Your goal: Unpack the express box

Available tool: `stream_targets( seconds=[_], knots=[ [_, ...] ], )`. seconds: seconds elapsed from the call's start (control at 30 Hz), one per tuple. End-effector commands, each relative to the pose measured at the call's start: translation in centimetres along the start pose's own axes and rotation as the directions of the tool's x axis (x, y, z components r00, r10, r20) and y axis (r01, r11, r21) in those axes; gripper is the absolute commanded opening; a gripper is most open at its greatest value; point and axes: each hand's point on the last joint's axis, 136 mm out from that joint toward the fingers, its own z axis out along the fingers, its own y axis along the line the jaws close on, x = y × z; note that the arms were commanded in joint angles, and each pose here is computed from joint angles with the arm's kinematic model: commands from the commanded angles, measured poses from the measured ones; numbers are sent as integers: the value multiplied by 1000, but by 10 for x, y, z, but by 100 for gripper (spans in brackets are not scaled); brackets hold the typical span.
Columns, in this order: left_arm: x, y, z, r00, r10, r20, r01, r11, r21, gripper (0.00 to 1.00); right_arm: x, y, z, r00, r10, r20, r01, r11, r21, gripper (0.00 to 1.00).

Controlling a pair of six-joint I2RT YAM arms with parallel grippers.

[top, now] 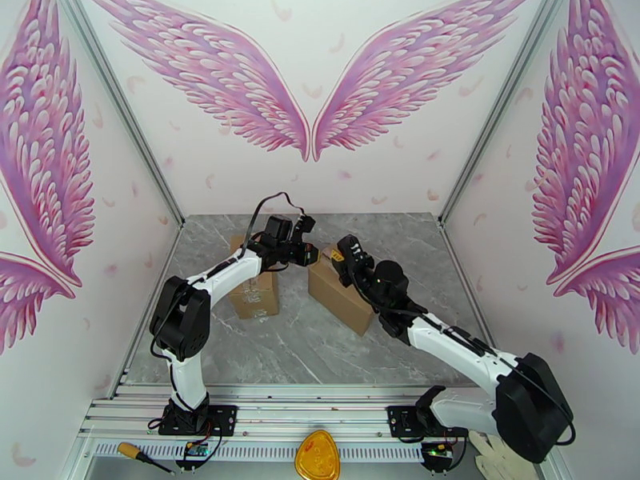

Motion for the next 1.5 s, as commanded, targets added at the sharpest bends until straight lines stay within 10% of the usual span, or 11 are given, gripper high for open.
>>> stream_targets(
  seconds=[0.0, 1.47],
  knots=[
    [20, 6, 10, 997, -11, -79, 9, 1000, -23, 0, -25, -1, 11, 997, -12, 80, 14, 1000, -21, 0],
    [15, 38, 7, 996, -27, -82, 17, 993, -121, 0, 31, -14, -30, 979, -172, -109, 168, 985, -41, 0]
  ],
)
